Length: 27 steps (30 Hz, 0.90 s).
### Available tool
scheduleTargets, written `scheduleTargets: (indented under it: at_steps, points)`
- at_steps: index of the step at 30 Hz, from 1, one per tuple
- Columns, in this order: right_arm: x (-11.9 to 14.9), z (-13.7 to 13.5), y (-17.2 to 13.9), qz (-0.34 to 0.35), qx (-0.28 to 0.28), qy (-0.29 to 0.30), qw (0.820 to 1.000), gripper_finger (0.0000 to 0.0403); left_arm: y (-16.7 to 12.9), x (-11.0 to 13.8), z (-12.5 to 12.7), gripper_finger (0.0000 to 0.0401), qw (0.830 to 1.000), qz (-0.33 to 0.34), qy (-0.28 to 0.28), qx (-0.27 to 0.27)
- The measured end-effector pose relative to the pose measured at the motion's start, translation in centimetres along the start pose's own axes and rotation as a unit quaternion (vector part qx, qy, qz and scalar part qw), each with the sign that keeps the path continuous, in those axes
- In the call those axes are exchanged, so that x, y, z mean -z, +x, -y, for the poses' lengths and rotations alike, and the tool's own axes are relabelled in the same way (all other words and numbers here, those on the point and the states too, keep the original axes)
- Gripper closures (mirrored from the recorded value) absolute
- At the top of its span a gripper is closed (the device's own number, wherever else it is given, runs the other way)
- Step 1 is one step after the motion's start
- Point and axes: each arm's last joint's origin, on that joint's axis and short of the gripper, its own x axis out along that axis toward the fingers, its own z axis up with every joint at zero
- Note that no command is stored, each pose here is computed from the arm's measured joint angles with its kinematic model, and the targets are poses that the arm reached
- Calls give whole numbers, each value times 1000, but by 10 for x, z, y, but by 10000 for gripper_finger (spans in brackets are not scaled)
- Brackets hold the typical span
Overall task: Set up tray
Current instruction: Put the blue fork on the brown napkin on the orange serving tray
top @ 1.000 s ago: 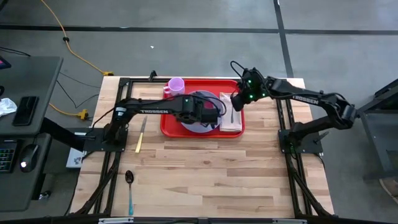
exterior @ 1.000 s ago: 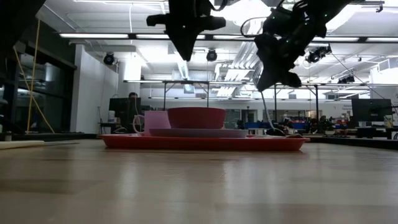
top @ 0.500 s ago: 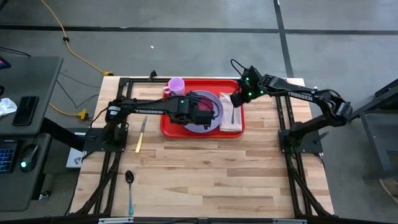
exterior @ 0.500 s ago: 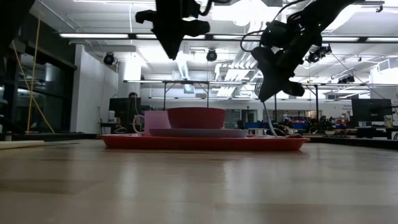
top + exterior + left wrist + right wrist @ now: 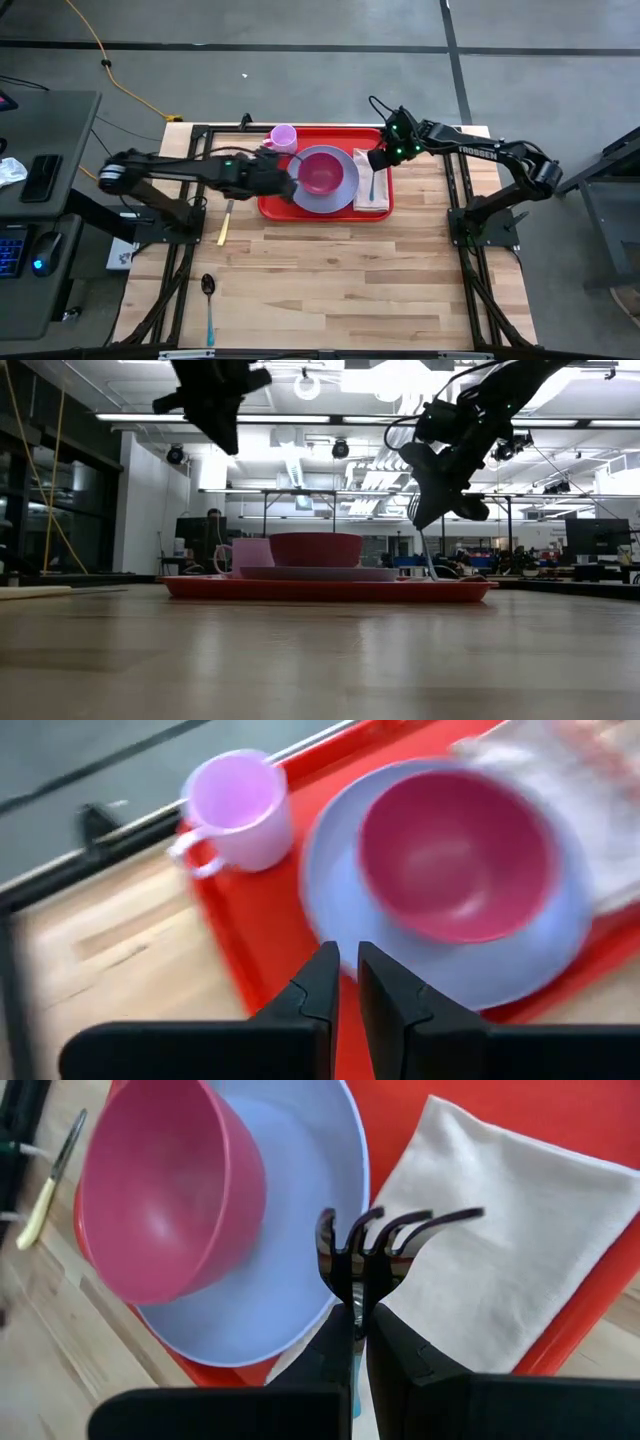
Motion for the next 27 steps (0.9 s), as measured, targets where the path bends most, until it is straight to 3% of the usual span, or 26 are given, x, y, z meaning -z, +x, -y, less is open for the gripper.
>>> scheduleTargets:
  at_steps: [5,13,23,27]
  points:
    - [0,0,-3,-4,22,14,1000,403,-4,14,-22,332,999,7,-13,44]
    - [-9,-7,-11,11,32,35,999,403,-12,25,-45,334,999,0,-15,52]
    - [-17,-7,20,-63,39,73,995,403,-14,29,-53,334,999,-17,-1,44]
    - [-25,-7,30,-103,80,72,989,403,-14,30,-54,332,999,-26,2,46]
